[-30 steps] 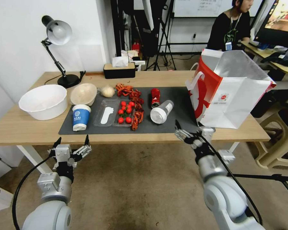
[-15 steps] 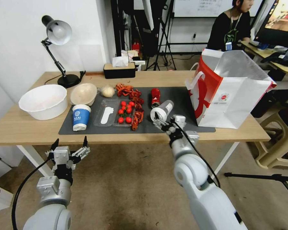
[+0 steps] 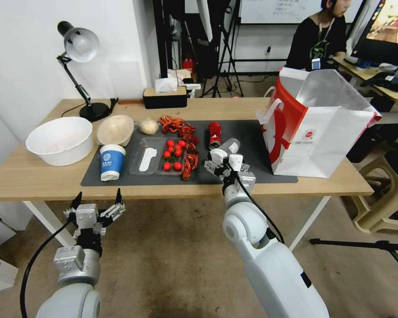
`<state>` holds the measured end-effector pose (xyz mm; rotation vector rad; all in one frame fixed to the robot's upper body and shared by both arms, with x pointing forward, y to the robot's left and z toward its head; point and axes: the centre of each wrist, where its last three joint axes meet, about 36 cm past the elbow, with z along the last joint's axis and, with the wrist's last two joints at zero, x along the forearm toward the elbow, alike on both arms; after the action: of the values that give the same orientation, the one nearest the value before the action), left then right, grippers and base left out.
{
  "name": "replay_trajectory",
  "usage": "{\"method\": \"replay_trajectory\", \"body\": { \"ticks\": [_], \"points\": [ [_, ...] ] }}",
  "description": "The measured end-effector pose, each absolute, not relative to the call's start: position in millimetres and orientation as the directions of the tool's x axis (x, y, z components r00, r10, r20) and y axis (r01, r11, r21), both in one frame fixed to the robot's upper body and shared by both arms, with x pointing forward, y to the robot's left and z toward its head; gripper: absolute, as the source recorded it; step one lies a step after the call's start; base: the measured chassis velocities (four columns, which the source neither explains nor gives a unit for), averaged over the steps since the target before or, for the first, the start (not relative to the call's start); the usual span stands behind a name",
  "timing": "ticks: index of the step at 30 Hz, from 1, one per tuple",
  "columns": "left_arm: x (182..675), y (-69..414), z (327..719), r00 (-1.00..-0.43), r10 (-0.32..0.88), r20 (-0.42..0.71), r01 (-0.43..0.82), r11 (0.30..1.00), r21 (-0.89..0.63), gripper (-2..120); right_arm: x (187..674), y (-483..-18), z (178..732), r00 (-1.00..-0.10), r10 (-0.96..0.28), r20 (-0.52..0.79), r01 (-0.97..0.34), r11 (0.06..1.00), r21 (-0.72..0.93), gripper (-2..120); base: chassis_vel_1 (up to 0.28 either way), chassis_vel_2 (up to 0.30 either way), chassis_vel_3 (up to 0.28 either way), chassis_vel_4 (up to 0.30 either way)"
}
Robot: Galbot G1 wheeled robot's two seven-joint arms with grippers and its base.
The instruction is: Pick up the trash from the table and place it into the takeout bag.
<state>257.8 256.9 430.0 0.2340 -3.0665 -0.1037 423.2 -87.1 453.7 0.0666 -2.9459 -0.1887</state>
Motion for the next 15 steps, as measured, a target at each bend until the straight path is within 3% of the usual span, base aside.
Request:
{"method": "replay_trajectory", "body": {
  "ticks": [15],
  "points": [
    [259, 258, 424, -0.988, -0.145, 0.052, -0.141, 0.987, 0.073, 100, 430, -76, 452, -0.979, -0.073, 0.189, -0.053, 0.992, 0.112, 100, 0.000, 0.000, 0.000, 0.000]
  ]
}}
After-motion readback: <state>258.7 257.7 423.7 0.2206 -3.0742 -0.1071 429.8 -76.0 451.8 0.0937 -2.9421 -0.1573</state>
